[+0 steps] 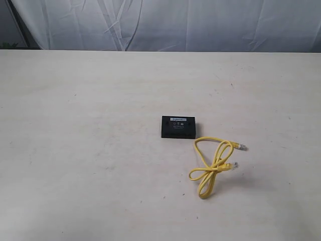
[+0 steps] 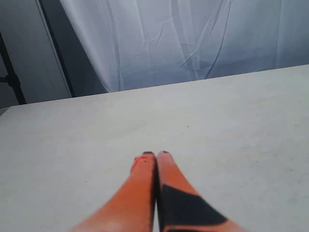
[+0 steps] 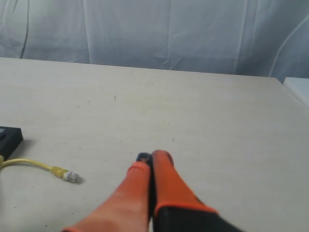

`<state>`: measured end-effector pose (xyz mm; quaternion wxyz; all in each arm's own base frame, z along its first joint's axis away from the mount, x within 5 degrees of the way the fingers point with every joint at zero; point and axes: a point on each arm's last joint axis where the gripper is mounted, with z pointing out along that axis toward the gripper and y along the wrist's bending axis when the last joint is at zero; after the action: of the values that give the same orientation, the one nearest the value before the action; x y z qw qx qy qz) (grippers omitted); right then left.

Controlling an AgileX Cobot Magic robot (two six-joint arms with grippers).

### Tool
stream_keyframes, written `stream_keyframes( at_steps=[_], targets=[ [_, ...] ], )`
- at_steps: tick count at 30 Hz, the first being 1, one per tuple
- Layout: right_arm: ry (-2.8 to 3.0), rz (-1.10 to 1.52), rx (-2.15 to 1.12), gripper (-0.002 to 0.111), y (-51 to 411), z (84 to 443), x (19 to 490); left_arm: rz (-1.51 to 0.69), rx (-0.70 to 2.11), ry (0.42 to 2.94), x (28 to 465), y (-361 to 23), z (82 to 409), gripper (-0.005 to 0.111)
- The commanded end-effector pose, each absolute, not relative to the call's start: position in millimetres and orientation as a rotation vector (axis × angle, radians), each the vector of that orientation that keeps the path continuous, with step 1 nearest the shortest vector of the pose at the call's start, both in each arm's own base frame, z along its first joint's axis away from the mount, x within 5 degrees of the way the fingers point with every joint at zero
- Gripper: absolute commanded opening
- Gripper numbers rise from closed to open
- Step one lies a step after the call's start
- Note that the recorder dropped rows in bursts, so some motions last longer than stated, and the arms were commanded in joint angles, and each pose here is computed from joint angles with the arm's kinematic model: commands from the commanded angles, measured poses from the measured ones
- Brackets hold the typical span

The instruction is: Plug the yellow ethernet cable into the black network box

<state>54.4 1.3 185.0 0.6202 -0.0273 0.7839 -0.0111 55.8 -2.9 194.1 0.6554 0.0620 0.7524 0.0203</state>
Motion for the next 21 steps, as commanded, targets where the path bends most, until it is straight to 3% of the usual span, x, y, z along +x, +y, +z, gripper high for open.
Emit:
stream_keyframes(
  at_steps=[1, 7, 21],
  targets=[
    [1.785, -0.035, -0.062, -0.001, 0.9, 185.8, 54.4, 0.046, 0.136, 1.694, 55.7, -2.7, 193.6, 0.0],
    [1.777, -0.036, -0.062, -0.001, 0.9, 186.6, 54.5, 0.046, 0.136, 1.694, 55.7, -2.7, 193.6, 0.0],
    [1.346, -0.054, -0.037, -0.001, -0.4, 225.5, 54.2, 0.046, 0.136, 1.694, 55.7, -2.7, 193.6, 0.0]
  ],
)
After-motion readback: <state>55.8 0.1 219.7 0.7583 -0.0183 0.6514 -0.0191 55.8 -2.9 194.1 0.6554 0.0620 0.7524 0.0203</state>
